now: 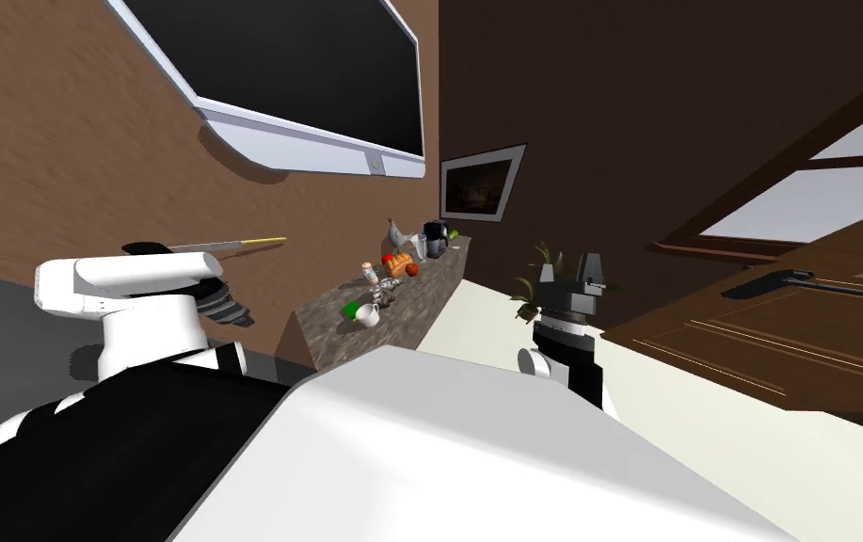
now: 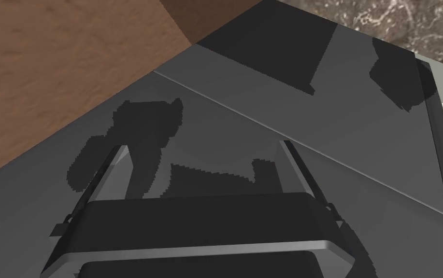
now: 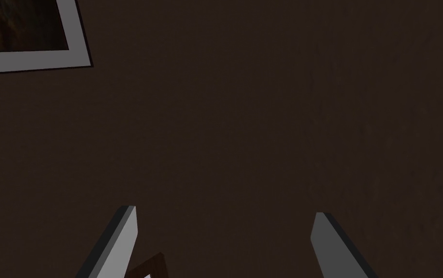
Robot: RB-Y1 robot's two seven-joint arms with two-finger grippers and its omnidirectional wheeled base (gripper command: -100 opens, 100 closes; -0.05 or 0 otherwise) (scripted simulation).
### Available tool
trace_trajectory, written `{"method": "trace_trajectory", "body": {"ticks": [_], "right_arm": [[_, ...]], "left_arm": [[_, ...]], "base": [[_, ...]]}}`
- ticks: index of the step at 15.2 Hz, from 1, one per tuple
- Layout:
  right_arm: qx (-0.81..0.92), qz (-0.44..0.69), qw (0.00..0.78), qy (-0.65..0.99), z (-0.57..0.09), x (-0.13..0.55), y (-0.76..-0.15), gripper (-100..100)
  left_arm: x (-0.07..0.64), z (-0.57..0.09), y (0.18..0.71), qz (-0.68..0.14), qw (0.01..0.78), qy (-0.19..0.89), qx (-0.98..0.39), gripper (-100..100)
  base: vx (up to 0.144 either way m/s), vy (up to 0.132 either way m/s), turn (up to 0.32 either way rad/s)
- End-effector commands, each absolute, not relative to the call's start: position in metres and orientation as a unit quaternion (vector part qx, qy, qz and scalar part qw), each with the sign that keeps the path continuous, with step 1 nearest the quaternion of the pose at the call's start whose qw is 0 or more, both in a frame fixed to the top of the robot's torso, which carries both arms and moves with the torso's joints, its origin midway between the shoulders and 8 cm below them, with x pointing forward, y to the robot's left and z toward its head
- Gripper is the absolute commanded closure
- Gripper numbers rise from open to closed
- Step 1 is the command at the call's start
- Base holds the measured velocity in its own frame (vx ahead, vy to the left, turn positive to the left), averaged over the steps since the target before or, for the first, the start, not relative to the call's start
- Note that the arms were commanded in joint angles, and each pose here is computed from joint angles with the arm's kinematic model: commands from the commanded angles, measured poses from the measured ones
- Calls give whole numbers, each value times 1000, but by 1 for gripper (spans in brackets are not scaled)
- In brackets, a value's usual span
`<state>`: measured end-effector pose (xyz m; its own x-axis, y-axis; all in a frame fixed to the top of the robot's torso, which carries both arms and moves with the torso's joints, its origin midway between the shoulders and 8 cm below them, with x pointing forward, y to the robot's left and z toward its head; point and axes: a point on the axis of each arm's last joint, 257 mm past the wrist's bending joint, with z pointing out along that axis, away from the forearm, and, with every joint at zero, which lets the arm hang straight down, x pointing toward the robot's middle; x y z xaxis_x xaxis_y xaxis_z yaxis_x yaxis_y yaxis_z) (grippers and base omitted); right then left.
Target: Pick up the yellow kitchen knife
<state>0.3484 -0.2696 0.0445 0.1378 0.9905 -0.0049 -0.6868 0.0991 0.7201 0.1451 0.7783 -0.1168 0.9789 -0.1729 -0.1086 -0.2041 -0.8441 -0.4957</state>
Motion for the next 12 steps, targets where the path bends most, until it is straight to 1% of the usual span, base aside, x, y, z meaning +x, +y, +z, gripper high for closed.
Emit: {"method": "trace_trajectory", "body": {"ticks": [1,3,8,9,12], "right_arm": [[294,604,695,259,44,348,-270,0],[294,604,695,259,44,348,-270,0],[294,604,695,259,44,348,-270,0],[294,604,695,259,44,348,-270,0],[294,603,695,259,44,348,-270,0]], "left_arm": [[144,-99,786,21,268,95,-959,-100],[143,-88,791,15,272,93,-958,-100],[143,-46,806,-10,288,90,-953,-100],[143,-46,806,-10,288,90,-953,-100],[143,-27,810,-21,295,88,-951,-100]], "base": [[61,17,-146],[61,25,-91],[90,31,-149],[89,34,-115],[65,24,-69]]}}
